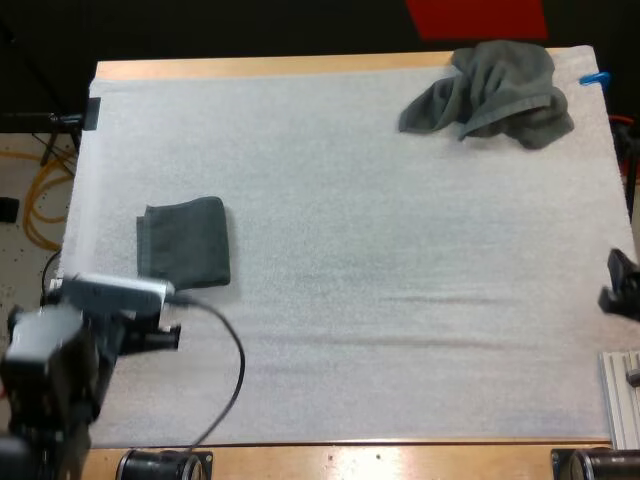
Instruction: Pick towel from pile fold and stack
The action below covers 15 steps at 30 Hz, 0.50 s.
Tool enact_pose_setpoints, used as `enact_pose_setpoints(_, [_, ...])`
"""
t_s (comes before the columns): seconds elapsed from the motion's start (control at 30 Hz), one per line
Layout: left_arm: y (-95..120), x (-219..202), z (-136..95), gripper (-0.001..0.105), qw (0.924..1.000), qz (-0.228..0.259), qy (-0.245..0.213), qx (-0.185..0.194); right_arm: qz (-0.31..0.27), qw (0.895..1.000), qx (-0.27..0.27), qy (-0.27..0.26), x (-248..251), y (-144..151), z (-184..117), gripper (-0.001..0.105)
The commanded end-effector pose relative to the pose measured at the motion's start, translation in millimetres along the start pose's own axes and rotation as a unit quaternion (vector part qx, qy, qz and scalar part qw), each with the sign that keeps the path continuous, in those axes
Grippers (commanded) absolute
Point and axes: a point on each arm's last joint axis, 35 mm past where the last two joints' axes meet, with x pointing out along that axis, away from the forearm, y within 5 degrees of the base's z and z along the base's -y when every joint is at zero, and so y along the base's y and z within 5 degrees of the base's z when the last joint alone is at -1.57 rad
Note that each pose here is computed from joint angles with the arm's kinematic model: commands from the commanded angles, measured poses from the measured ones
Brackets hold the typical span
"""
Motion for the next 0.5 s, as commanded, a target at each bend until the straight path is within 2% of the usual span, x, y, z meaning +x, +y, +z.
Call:
enact_pose_setpoints(0.0, [3, -13, -8, 0.066, 0.9997, 0.007, -0.022, -0.008, -0.006, 1.0, -0.004, -0.016, -15, 1, -6, 0.075])
enact_pose_setpoints(0.13, [9, -46, -38, 0.066, 0.9957, 0.006, -0.09, -0.022, -0.021, 0.997, -0.004, -0.077, -52, 5, -22, 0.075])
enact_pose_setpoints(0.33, [17, -93, -79, 0.066, 0.9804, 0.004, -0.193, -0.04, -0.042, 0.986, -0.004, -0.163, -99, 12, -51, 0.075])
enact_pose_setpoints(0.4, [18, -95, -85, 0.066, 0.9811, 0.005, -0.19, -0.038, -0.047, 0.982, -0.003, -0.184, -110, 15, -59, 0.075])
enact_pose_setpoints(0.47, [17, -93, -91, 0.066, 0.9862, 0.005, -0.162, -0.033, -0.054, 0.976, -0.003, -0.212, -123, 17, -71, 0.075])
